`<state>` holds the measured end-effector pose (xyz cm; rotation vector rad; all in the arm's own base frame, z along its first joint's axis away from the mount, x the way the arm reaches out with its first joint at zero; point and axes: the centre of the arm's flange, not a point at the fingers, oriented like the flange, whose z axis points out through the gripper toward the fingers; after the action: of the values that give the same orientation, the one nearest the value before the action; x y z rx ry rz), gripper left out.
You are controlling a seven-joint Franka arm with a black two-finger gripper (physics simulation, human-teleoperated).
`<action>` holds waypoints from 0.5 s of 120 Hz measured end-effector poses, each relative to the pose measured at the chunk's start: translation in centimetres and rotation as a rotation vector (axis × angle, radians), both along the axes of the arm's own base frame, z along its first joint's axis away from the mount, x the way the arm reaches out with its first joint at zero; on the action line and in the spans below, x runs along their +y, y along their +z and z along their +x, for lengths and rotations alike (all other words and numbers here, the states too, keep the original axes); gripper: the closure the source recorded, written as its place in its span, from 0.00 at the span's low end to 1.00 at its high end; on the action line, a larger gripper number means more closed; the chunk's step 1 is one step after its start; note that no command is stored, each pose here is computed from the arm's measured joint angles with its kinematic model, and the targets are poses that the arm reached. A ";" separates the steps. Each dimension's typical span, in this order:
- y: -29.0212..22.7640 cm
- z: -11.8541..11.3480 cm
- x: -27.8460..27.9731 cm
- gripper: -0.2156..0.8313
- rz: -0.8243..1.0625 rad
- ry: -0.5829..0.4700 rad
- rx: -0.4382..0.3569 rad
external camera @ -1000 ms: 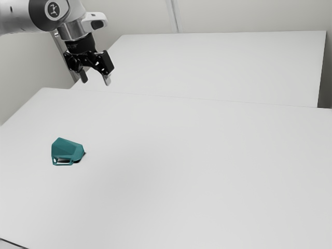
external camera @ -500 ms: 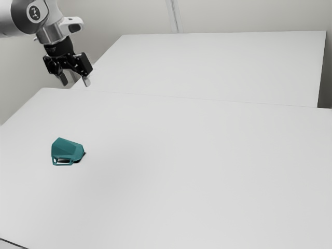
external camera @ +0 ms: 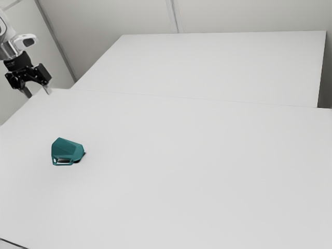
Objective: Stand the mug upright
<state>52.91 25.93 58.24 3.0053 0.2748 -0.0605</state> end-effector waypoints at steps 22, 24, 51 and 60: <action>-2.2 0.9 4.7 0.22 -0.074 -0.025 -0.045; -2.4 0.9 5.0 0.22 -0.080 -0.028 -0.047; -5.8 -0.8 9.6 0.22 -0.191 -0.051 -0.089; -7.5 -1.4 10.5 0.22 -0.229 -0.065 -0.093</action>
<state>51.52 36.40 50.72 2.7794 0.1499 0.0392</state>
